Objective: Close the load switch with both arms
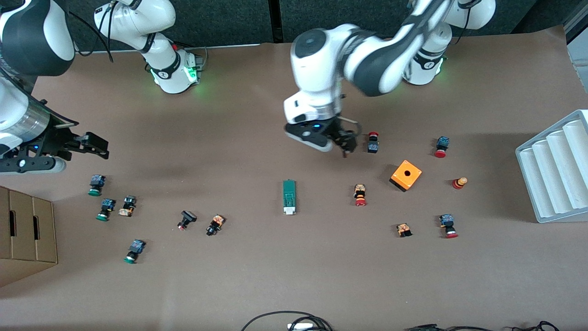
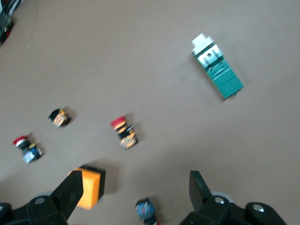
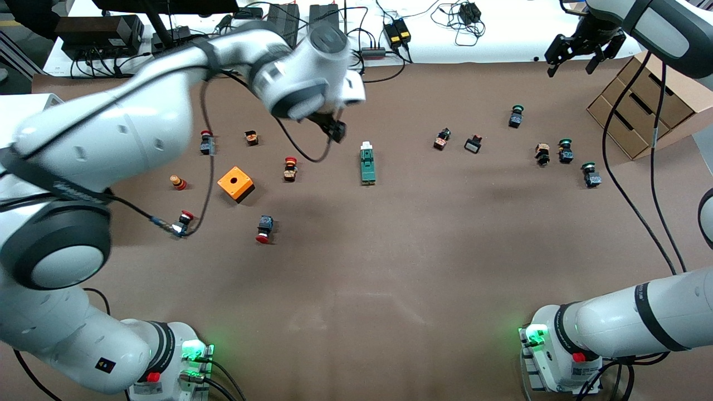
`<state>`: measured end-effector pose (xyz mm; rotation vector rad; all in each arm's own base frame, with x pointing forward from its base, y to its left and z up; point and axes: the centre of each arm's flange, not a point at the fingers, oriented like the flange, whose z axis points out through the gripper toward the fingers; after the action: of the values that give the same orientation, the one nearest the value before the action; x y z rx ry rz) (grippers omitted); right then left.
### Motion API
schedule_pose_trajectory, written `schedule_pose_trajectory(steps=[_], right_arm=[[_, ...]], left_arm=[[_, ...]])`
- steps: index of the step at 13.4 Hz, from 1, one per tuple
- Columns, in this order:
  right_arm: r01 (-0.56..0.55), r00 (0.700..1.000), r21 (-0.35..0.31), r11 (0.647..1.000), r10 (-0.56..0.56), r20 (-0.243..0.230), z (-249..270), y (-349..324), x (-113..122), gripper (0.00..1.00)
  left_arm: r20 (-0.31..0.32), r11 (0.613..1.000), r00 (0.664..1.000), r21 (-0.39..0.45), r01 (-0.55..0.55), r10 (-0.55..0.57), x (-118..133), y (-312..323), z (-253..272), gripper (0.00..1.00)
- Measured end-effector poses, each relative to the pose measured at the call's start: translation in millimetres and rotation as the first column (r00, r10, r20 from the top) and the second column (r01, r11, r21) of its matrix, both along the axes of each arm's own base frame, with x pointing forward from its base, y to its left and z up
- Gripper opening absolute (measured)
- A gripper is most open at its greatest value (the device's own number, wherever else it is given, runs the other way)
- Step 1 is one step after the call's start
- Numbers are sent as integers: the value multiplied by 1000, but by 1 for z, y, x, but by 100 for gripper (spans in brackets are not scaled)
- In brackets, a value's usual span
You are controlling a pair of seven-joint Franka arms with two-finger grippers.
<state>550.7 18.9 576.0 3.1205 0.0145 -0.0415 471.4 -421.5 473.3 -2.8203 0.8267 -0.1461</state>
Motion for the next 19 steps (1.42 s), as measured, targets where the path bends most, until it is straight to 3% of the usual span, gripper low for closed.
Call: schedule_pose_trajectory(steps=[6, 10, 12, 16, 19], right_arm=[[39, 999, 1, 999, -39, 4, 2, -24, 0, 100], [32, 999, 1, 1000, -32, 13, 3, -19, 1, 100], [33, 999, 1, 999, -33, 13, 3, -20, 1, 100], [37, 999, 1, 999, -37, 15, 4, -22, 1, 100], [24, 1000, 1, 1000, -24, 16, 4, -15, 1, 100]], left_arm=[[-102, 972, 968, -30, -235, 231, 41, 123, 86, 100], [-139, 934, 929, -57, -353, 342, 68, 182, 100, 100], [-156, 923, 918, -73, -379, 365, 78, 207, 101, 100], [-182, 933, 928, -94, -347, 327, 92, 258, 111, 100], [-184, 913, 910, -105, -394, 372, 93, 302, 120, 100]])
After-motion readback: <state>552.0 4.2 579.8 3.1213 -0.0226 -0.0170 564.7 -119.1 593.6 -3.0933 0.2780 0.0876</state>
